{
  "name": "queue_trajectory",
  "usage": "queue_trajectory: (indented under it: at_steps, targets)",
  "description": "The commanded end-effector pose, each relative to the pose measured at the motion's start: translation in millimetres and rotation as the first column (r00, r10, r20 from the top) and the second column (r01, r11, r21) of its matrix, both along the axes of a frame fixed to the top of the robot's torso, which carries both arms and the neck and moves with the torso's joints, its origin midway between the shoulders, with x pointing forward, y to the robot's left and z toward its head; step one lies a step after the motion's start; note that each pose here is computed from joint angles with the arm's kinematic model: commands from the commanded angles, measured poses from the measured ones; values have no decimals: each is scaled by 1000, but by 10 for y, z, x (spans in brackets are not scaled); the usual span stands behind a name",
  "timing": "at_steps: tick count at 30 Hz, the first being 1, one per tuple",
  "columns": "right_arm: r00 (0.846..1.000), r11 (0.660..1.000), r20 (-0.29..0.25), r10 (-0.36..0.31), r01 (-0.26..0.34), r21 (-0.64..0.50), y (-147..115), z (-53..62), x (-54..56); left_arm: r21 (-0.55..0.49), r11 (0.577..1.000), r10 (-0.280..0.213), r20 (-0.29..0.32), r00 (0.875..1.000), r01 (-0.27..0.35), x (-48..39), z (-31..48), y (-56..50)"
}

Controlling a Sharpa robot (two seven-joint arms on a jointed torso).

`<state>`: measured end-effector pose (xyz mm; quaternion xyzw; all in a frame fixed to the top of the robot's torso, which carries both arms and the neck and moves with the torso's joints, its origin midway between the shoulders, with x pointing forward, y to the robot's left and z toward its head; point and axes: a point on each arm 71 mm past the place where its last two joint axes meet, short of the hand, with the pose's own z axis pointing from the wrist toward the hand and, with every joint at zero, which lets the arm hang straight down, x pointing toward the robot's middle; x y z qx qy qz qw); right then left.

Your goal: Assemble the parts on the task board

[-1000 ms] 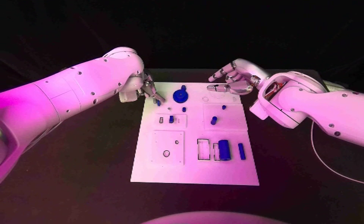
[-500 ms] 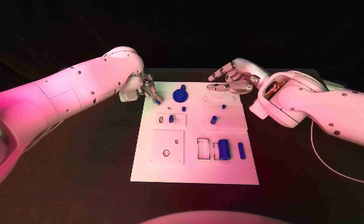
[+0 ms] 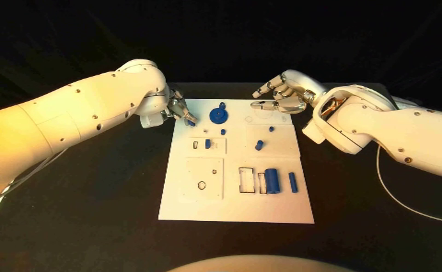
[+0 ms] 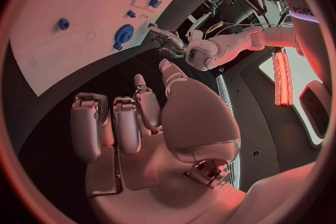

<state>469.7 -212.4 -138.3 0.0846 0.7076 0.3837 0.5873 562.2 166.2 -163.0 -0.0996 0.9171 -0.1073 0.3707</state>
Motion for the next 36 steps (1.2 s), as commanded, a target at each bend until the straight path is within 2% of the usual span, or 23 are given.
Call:
queue_trajectory:
  at_steps: [1, 4, 10, 12, 16, 21, 28, 36]
  targets:
    - [1000, 1000, -7, 14, -14, -6, 7, -10, -6, -64, 998, 13, 28, 1000, -11, -67, 38, -14]
    - [1000, 1000, -10, 13, -13, -5, 4, -15, -5, -93, 996, 1, 53, 999, 4, -148, 58, 4]
    - [1000, 1000, -14, 11, -12, -6, -8, -26, -7, -141, 988, -54, 99, 994, 68, -342, -5, 39]
    - [1000, 1000, -16, 11, -11, -7, -13, -29, -7, -142, 984, -92, 127, 988, 110, -414, -38, 45]
    - [1000, 1000, -17, 11, -11, -7, -16, -34, -9, -119, 979, -147, 160, 976, 167, -495, -99, 55]
    - [1000, 1000, -18, 12, -12, -7, -13, -39, -9, -112, 973, -180, 163, 970, 200, -555, -175, 58]
    - [1000, 1000, -20, 14, -14, -7, -9, -46, -9, -104, 971, -199, 150, 968, 216, -592, -233, 36]
    - [1000, 1000, -21, 14, -15, -7, -5, -51, -9, -31, 982, -180, 99, 979, 184, -595, -288, 62]
